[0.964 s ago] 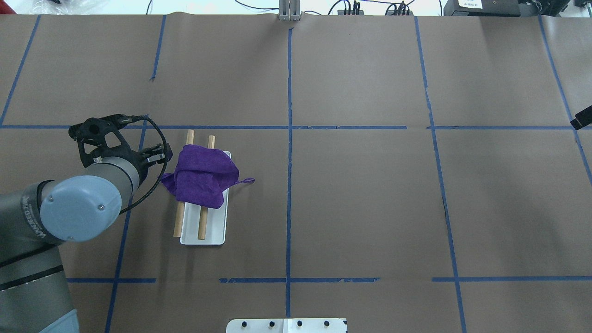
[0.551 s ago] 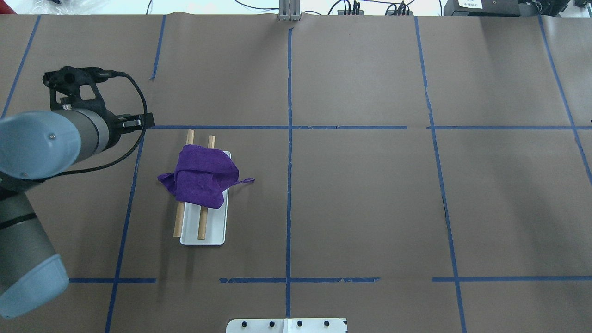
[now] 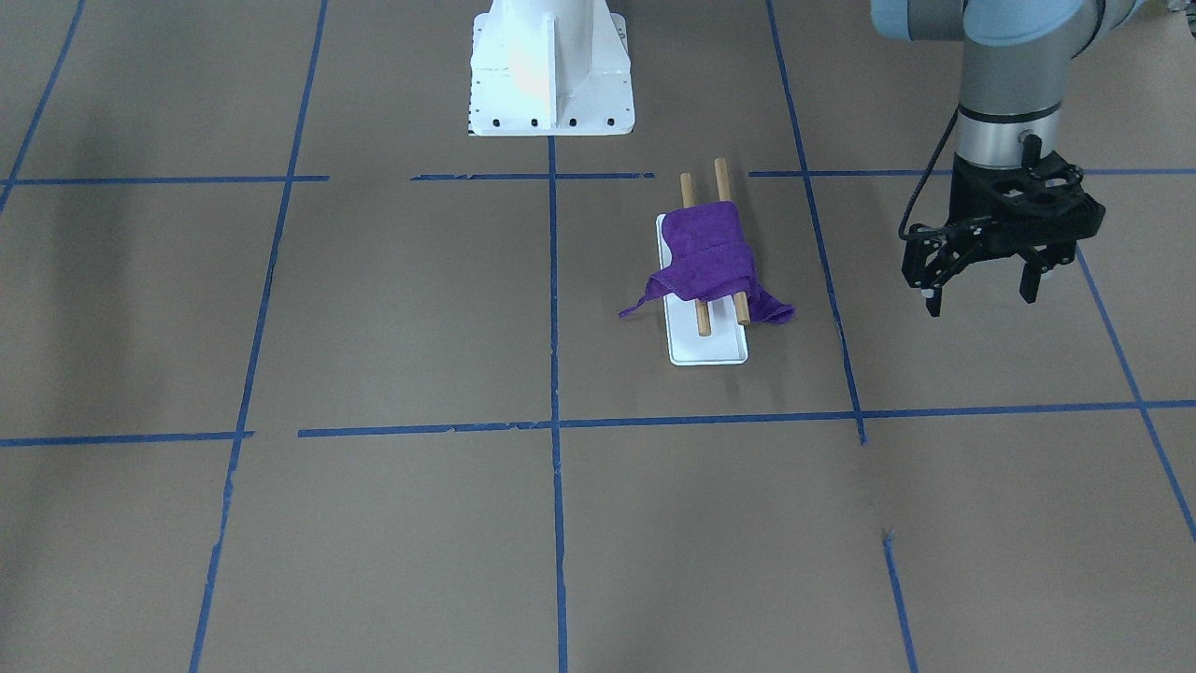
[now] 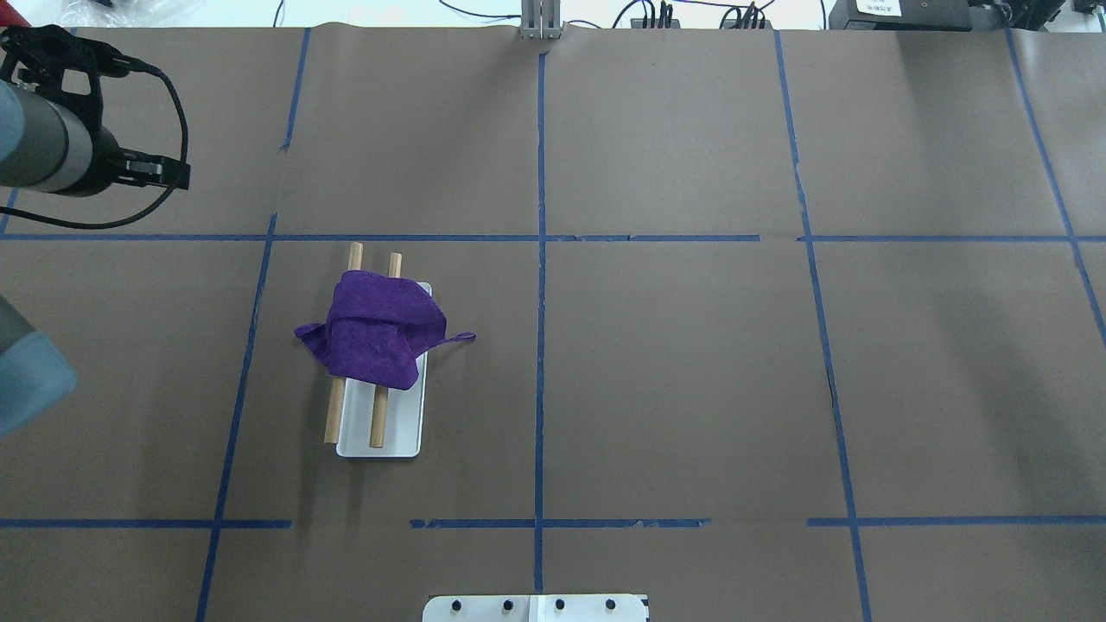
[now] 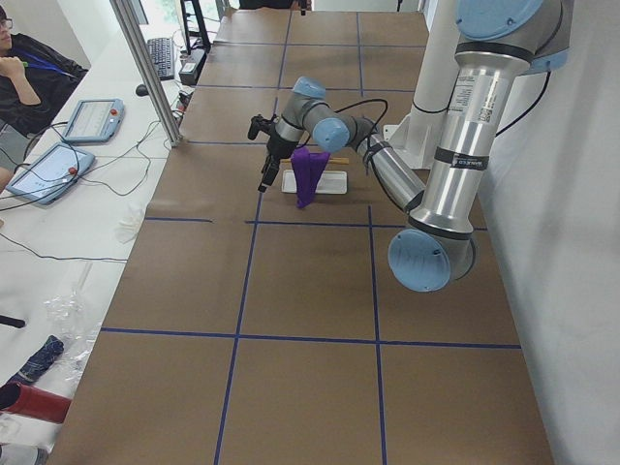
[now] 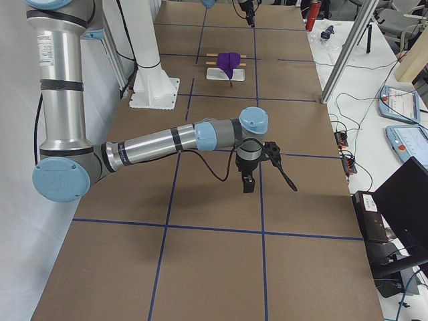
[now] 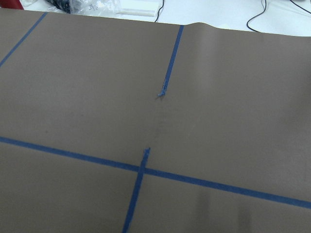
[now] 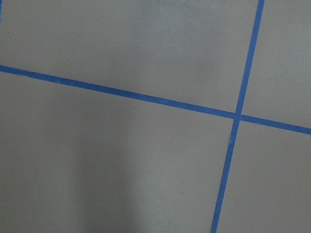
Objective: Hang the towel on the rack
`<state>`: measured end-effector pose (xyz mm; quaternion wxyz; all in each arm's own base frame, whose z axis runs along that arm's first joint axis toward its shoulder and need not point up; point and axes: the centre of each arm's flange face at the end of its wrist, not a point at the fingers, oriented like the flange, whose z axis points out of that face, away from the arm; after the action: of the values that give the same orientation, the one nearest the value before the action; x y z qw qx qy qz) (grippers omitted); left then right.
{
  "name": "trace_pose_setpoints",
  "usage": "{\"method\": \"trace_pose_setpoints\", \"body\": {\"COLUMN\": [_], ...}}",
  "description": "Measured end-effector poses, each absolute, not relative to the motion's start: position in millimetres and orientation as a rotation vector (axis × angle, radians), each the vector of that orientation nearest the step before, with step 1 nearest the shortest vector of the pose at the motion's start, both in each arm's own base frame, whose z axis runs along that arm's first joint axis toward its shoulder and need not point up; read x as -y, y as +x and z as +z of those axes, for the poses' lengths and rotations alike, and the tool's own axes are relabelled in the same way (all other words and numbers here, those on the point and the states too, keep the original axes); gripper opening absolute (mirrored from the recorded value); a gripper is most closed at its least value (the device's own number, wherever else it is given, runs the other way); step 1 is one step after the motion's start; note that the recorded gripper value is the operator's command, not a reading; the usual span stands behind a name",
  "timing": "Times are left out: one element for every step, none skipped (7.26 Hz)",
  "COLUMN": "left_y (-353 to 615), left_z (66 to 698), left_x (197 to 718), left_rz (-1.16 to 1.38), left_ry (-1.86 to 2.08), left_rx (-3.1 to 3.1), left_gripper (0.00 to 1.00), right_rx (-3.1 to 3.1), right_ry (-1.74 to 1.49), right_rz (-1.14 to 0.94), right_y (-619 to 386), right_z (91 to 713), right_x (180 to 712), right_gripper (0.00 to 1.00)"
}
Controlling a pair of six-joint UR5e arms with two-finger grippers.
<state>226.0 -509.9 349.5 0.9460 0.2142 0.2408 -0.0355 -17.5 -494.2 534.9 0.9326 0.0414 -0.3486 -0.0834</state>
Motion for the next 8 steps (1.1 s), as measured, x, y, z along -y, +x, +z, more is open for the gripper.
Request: {"method": "trace_pose_setpoints", "body": {"left_y": [189,142,94,51,17,-10,-27,-36], "left_z": [373,408,451,496,534,563,585,601], "left_x": [534,559,579,585,577,562,545,531], "left_rz": [0.007,0.100,0.184,0.229,0.244,0.244,0.233,0.218], "left_ry": [0.399,0.345,0.287,0.235,0.198,0.171,0.147,0.123], "left_rx": [-0.476,-0.482,-0.511,-0.542,-0.568,-0.597,-0.623,-0.643], "left_gripper": [1.00,1.00,1.00,1.00,1.00,1.00,1.00,1.00], "right_rx": [0.711,0.712,0.717,0.730,0.759,0.804,0.840,0.854], "right_ry": [0.081,0.074,0.070,0.064,0.052,0.034,0.020,0.012], "right_rz": [-0.165,-0.156,-0.142,-0.125,-0.101,-0.070,-0.046,-0.029], "right_y": [-17,-15,-10,-3,5,16,25,32], "right_z": [537,540,543,546,552,562,572,581], "right_x": [494,493,492,490,485,481,478,476], "right_gripper": [1.00,1.00,1.00,1.00,1.00,1.00,1.00,1.00]}}
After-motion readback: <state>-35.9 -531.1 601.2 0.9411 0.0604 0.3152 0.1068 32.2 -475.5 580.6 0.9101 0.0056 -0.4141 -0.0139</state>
